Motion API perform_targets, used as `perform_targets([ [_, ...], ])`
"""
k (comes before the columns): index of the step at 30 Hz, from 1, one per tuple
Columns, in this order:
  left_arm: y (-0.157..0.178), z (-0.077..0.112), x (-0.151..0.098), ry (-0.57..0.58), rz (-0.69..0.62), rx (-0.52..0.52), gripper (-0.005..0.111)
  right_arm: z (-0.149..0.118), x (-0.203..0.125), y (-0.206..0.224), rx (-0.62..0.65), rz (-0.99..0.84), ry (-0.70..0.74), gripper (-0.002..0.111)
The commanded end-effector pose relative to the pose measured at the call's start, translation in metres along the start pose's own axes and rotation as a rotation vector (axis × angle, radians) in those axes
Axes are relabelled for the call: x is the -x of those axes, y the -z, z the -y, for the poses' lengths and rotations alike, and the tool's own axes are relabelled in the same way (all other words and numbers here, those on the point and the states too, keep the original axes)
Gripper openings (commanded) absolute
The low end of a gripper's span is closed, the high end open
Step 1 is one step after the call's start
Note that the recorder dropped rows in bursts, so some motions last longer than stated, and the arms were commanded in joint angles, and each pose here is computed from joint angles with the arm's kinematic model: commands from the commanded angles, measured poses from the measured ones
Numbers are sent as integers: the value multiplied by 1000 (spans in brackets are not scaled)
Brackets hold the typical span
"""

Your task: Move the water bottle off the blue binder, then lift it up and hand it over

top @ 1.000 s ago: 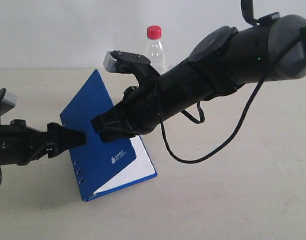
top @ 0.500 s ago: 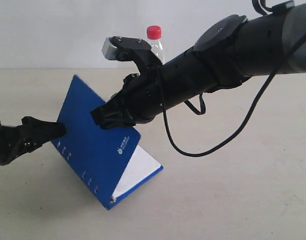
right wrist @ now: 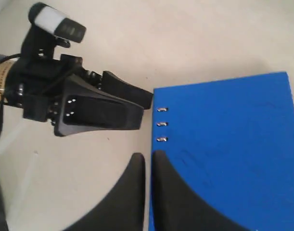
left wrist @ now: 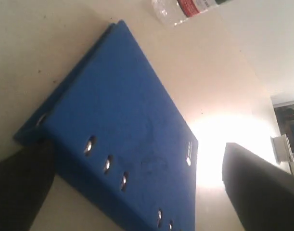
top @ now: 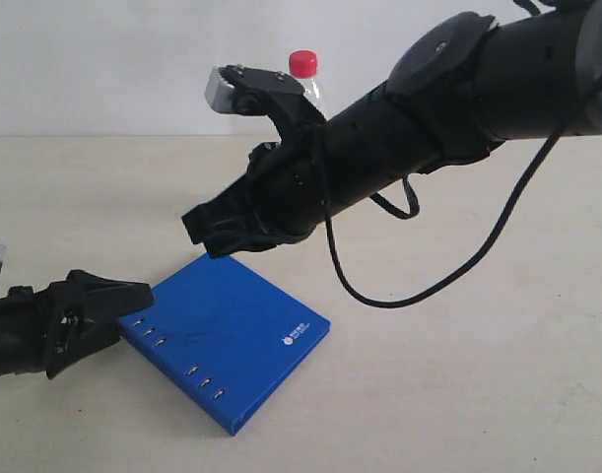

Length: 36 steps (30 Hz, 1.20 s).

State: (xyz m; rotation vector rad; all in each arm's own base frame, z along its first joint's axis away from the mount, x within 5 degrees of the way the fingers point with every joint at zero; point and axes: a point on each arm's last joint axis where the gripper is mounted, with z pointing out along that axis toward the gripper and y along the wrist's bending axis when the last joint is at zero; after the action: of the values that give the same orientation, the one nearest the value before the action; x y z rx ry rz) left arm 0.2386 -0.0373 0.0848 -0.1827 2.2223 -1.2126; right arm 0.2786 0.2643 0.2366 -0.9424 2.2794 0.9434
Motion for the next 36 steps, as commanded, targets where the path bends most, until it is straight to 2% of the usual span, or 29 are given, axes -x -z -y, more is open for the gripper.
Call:
perform_targets([
  [1, 2, -2, -11, 40, -107, 12, 87, 19, -12, 4, -203, -140, -15, 0],
  [4, 3, -1, -17, 20, -186, 10, 80, 34, -18, -2, -312, -180, -6, 0],
  [5, 4, -5, -20, 14, -212, 47, 62, 39, -21, -5, -343, -202, 13, 0],
  [6, 4, -5, -21, 11, -218, 53, 52, 42, -22, -7, -359, -206, 13, 0],
  [7, 5, -6, -21, 10, -222, 61, 22, 49, -23, -7, -389, -209, 1, 0],
  [8, 5, -6, -22, 4, -226, 59, 10, 53, -22, -4, -401, -202, -9, 0],
  [9, 5, -6, -22, -15, -233, 55, 6, 59, -22, -2, -409, -205, -24, 0],
  [12, 6, -9, -24, -12, -257, 99, 4, 89, -24, 8, -445, -201, -127, 0],
  [14, 7, -20, -26, 15, -275, 223, 4, 105, -35, 1, -447, -245, -182, 0],
  [19, 2, -26, -9, 24, -292, 284, 4, 100, -45, -20, -419, -305, -145, 0],
  [23, -4, -38, 1, 11, -326, 508, 4, 99, -42, -24, -419, -293, -134, 0],
  [24, -6, -38, 1, 2, -330, 530, 4, 99, -41, -24, -421, -286, -132, 0],
  [29, -25, -22, 3, -40, -349, 458, 4, 102, -42, -31, -420, -275, -146, 0],
  [36, -42, -8, -1, -90, -380, 449, 4, 118, -62, -59, -395, -401, -192, 0],
])
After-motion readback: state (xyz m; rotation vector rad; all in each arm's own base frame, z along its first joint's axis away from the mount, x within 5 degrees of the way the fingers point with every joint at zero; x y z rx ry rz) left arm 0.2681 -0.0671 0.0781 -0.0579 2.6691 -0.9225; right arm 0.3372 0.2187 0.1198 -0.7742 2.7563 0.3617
